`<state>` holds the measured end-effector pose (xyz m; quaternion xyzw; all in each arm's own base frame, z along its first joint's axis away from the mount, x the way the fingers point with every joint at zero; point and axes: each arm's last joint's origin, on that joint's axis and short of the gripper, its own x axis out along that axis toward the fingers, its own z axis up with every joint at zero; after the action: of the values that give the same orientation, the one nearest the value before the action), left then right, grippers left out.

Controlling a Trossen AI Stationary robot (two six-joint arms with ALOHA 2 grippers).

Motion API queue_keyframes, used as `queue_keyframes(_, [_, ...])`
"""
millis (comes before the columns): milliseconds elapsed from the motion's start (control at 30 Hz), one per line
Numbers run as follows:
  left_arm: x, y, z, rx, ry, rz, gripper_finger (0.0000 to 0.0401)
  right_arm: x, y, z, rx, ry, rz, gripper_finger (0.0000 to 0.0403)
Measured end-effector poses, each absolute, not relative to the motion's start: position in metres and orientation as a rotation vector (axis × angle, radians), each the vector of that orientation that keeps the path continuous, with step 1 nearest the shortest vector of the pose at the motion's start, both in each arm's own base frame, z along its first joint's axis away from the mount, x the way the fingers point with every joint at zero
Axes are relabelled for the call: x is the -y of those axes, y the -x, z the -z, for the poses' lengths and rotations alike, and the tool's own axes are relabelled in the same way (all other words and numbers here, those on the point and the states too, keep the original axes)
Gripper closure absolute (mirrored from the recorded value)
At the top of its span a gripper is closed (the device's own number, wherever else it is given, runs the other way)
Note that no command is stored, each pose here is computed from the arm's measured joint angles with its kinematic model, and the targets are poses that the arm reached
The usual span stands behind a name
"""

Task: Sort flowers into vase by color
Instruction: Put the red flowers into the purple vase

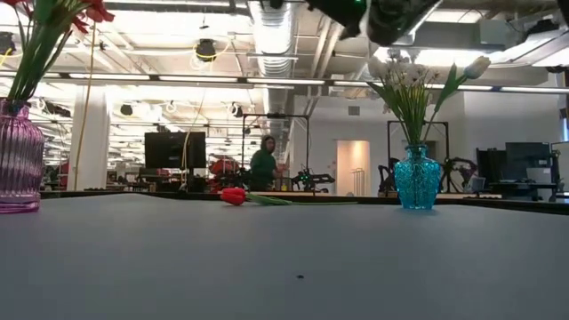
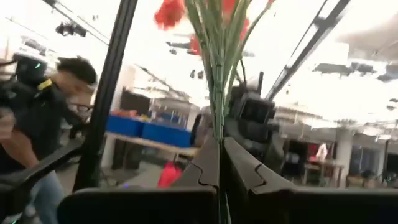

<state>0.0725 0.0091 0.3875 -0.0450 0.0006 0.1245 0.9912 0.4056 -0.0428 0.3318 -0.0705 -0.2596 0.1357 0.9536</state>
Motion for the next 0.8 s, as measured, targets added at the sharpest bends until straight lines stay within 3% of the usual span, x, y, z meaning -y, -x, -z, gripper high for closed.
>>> queue_keyframes(200, [-0.009,-0.081,-0.387,-0.022,0.091,-0.233,0.0197,0.054,-0.444,-0.337,0.563,0.078,-0.236,0.0374])
queue_keyframes(433, [-0.010,-0.098,-0.385,-0.054,0.075,-0.237,0.0197,0.073,-0.496,-0.310,0.515,-0.069,-0.277,0.0374])
queue_keyframes(800, [-0.012,-0.104,-0.384,-0.069,0.037,-0.304,0.0197,0.077,-0.521,-0.289,0.504,-0.125,-0.290,0.0374])
